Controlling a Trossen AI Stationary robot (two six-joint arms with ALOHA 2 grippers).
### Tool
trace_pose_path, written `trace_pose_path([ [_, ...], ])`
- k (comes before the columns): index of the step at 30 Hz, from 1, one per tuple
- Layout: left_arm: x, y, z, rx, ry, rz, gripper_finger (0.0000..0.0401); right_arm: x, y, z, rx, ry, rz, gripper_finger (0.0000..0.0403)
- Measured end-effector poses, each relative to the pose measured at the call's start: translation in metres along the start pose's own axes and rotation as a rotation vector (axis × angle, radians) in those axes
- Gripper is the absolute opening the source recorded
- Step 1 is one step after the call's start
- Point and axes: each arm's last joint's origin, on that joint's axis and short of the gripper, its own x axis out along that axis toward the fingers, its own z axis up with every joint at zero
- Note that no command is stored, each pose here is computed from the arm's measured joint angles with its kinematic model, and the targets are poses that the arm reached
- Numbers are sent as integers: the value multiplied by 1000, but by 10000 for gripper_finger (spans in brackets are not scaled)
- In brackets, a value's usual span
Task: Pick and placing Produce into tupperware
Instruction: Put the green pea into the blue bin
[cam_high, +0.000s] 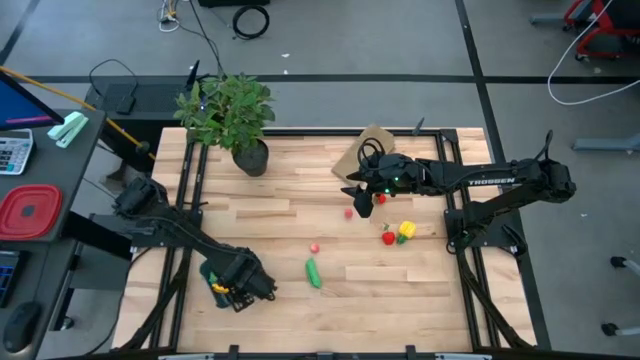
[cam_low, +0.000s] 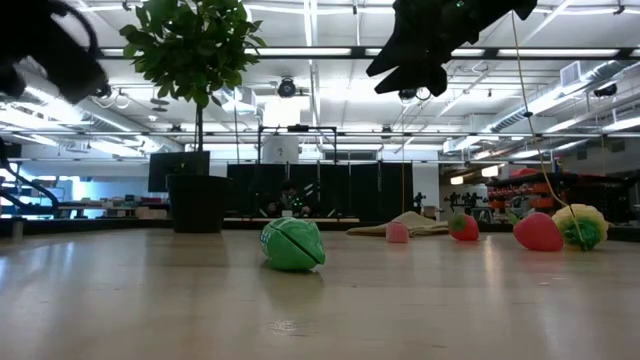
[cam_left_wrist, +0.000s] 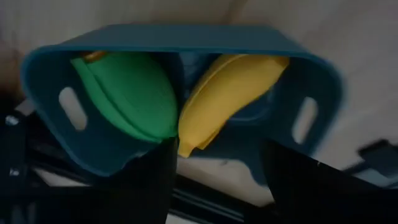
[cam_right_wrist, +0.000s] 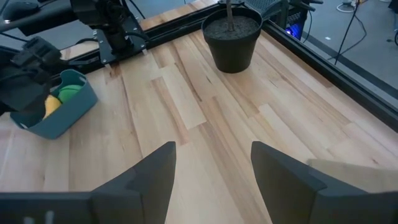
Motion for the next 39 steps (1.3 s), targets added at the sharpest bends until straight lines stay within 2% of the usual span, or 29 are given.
trace_pose_path([
  [4,-33,-2,1,7,2,-12,218,0,0,0,0,0,0,220],
  [7,-63,-3,1,2,-59,-17,209,0,0,0,0,0,0,220],
  [10,-94,-1,5,22,-200,-10,202,0,0,0,-1,0,0,220],
  [14,-133,3,16,24,-459,-7,196,0,0,0,12,0,2,220],
  [16,-149,8,22,15,-580,11,195,0,2,-1,28,12,31,220],
  [19,-163,17,32,-15,-708,71,196,-1,10,-6,27,77,134,220],
  [23,-169,28,45,-25,-720,95,198,-7,29,-24,-10,230,251,219],
  [25,-169,31,52,40,-718,121,197,-11,39,-32,-24,277,259,220],
  [28,-165,33,64,233,-709,179,192,-17,54,-41,-26,293,247,219],
  [33,-151,25,85,734,-736,261,190,-23,68,-48,-60,271,221,220],
  [35,-140,21,87,888,-725,314,190,-24,72,-49,-51,272,220,220],
  [37,-128,20,90,954,-703,336,190,-26,75,-52,-13,289,221,220],
  [39,-111,23,92,970,-640,334,190,-28,77,-56,24,321,212,219],
])
